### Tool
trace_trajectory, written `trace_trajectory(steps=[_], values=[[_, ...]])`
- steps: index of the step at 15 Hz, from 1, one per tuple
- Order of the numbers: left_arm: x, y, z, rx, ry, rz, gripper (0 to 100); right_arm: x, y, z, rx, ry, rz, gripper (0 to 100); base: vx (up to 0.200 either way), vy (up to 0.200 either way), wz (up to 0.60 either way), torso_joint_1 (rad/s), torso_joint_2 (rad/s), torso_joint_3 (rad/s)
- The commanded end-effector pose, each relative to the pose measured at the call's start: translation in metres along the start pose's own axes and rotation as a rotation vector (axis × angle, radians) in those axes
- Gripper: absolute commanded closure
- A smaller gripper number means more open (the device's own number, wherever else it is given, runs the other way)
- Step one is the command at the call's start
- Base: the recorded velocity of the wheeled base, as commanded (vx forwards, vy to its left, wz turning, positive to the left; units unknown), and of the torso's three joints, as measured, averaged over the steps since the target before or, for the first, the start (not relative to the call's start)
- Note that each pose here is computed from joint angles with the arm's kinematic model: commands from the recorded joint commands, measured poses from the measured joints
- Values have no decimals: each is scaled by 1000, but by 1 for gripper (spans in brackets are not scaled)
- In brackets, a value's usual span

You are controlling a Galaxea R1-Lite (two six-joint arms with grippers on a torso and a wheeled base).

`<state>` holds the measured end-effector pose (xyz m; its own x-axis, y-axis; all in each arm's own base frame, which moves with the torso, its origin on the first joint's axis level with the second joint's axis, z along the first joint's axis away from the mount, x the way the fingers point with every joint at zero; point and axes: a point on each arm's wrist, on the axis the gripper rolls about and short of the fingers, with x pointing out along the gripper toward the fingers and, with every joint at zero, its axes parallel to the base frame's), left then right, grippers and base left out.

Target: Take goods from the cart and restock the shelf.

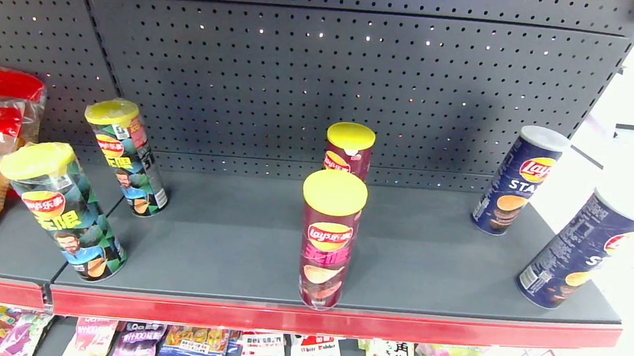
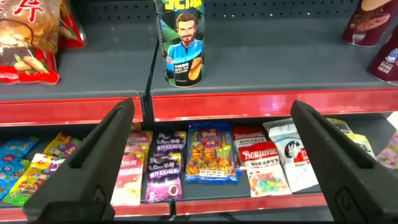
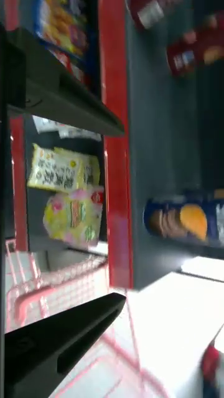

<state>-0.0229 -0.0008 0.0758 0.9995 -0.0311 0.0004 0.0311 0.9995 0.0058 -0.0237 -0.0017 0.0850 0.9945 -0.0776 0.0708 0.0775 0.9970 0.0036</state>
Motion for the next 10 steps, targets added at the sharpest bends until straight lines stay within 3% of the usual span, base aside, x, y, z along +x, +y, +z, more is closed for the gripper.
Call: trace_trajectory(steps=[1, 2, 10], values=[[0, 0, 0, 0, 2, -1, 0, 0, 0, -2, -6, 1, -2, 0, 0, 0, 0, 0, 0, 0], [0, 0, 0, 0, 2, 0, 0, 0, 1, -10, 6, 83, 57, 0, 0, 0, 0, 0, 0, 0], [0, 0, 0, -1, 0, 0, 0, 0, 1, -10, 2, 73, 68, 0, 0, 0, 0, 0, 0, 0]])
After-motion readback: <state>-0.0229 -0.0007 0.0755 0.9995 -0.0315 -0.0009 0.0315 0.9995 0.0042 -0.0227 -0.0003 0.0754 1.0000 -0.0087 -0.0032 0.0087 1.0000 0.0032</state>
